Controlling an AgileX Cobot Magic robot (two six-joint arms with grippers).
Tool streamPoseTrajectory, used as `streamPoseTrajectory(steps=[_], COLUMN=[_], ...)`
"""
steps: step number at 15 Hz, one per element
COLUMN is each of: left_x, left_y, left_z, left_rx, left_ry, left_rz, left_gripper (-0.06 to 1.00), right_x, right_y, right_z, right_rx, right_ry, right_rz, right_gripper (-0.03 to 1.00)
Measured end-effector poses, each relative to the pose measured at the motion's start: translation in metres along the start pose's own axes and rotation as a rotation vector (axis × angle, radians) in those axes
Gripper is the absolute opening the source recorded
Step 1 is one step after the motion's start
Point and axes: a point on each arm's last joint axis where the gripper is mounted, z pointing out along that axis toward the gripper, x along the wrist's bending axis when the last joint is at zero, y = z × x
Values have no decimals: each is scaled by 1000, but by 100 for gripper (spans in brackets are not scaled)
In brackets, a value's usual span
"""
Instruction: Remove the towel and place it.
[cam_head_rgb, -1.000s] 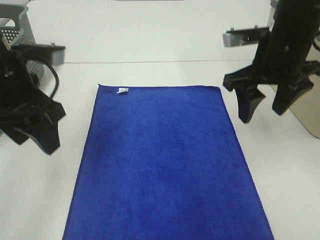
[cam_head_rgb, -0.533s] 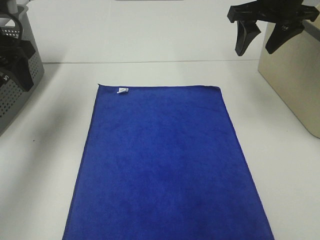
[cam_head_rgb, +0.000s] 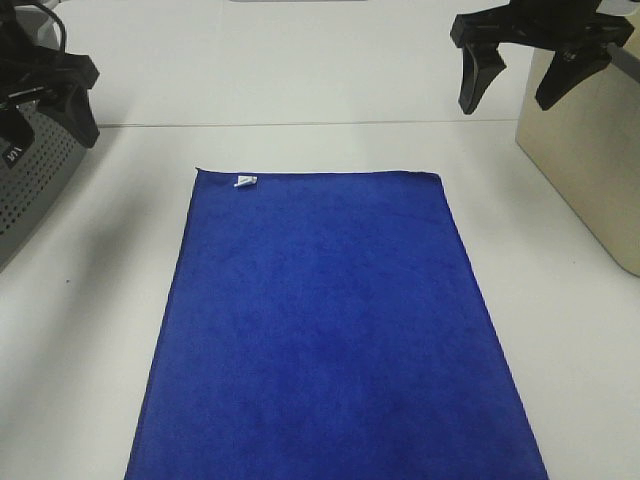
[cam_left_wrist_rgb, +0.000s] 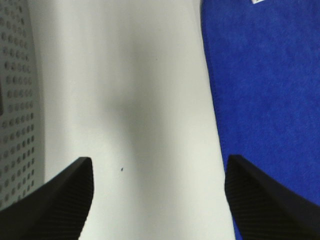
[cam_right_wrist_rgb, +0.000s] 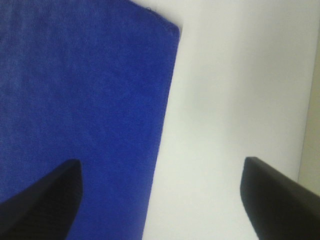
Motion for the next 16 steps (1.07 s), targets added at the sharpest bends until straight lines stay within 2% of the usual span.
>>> streamPoseTrajectory(steps=[3, 7, 12, 16], left_x=[-4, -14, -9, -19], left_y=[34, 60, 71, 73], left_z=[35, 82, 147, 167], left_rx=[7, 38, 99, 96], left_ry=[-33, -51, -54, -57], left_rz=[-1, 26, 28, 52], left_gripper=[71, 71, 71, 71], right_x=[-2, -5, -9, -11], right_y=[24, 51, 54, 58], right_z=[33, 71, 133, 157], right_rx=[23, 17, 106, 75], right_ry=[11, 23, 47, 67], right_rz=[-38, -36, 10, 32], right_gripper=[85, 85, 83, 82])
